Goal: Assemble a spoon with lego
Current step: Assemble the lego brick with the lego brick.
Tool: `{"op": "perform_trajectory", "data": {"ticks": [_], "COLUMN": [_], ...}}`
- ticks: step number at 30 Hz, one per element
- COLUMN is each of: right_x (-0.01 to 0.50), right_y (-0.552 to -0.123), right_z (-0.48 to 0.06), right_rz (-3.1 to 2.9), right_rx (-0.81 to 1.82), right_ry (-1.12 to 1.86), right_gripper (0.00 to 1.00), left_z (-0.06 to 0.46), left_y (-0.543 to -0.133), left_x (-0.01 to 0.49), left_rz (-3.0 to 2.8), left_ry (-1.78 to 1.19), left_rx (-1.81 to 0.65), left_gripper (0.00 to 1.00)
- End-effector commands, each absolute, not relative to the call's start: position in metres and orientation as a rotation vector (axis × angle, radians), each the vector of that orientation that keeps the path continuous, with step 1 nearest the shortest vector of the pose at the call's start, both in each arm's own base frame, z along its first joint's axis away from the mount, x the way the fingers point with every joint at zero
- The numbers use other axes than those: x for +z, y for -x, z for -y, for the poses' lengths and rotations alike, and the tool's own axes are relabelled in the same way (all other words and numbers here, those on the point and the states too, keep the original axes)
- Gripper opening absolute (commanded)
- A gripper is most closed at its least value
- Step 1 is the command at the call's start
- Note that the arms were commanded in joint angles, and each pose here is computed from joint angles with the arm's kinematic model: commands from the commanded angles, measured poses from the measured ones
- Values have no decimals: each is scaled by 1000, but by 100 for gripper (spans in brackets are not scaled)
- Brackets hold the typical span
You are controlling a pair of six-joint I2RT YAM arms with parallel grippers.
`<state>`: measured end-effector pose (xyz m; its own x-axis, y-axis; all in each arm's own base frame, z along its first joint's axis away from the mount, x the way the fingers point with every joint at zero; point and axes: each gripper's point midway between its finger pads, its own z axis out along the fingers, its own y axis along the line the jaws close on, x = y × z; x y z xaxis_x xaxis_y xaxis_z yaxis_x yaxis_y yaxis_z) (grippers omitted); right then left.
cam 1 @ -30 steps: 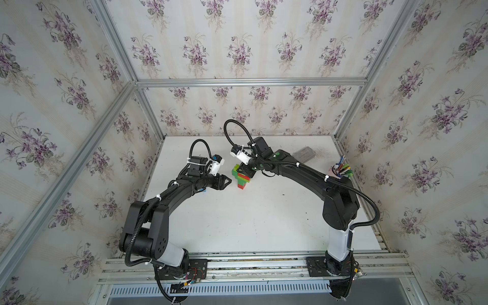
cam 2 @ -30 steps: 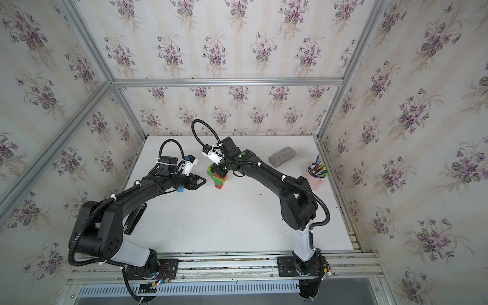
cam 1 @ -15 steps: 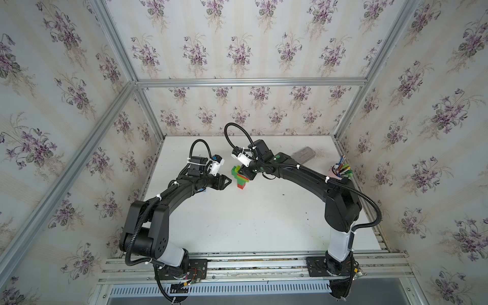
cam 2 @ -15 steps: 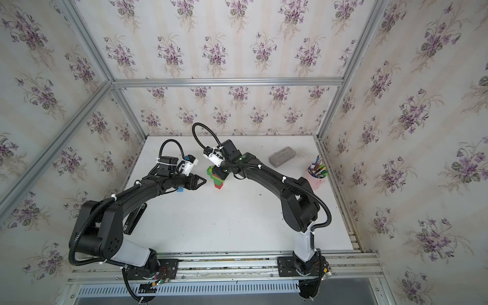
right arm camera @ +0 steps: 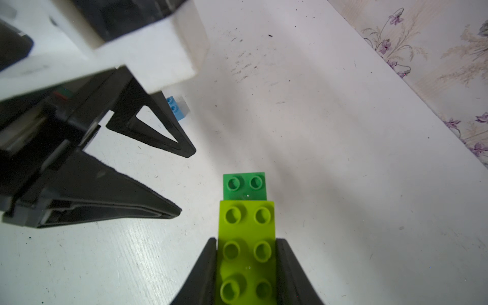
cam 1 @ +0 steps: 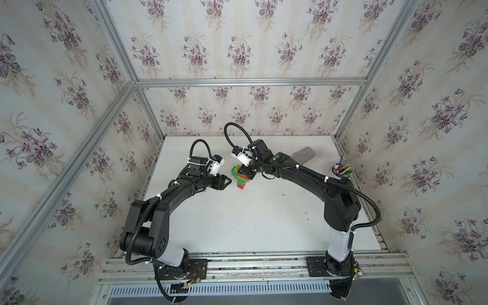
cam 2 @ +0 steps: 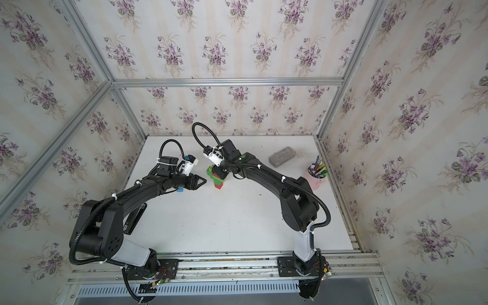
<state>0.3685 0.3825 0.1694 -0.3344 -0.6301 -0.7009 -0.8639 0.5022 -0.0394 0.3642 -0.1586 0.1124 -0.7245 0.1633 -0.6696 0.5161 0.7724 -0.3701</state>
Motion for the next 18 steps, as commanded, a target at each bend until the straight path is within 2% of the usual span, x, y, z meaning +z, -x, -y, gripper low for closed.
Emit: {"op": "perform_trajectory", "data": {"ticks": [1,10,18], "right_x": [161,145,105], "right_y": [-368,-367,-355], "right_z": [-383,-376,-359], "right_rz": [-2102,-2152,-2312], "right_rx": [450,407,336], "right_ry": [1223,1248,1300], "right_gripper": [19,20,19], "left_z": [159,159,157], "left_y": [-367,-367,-367], "left_x": [116,114,115], "left_rz": [-2319,-2324,-2325], "left_ry": [-497,-496,-497], "left_rx": [-731,-728,-709], "left_gripper": [62,62,63]}}
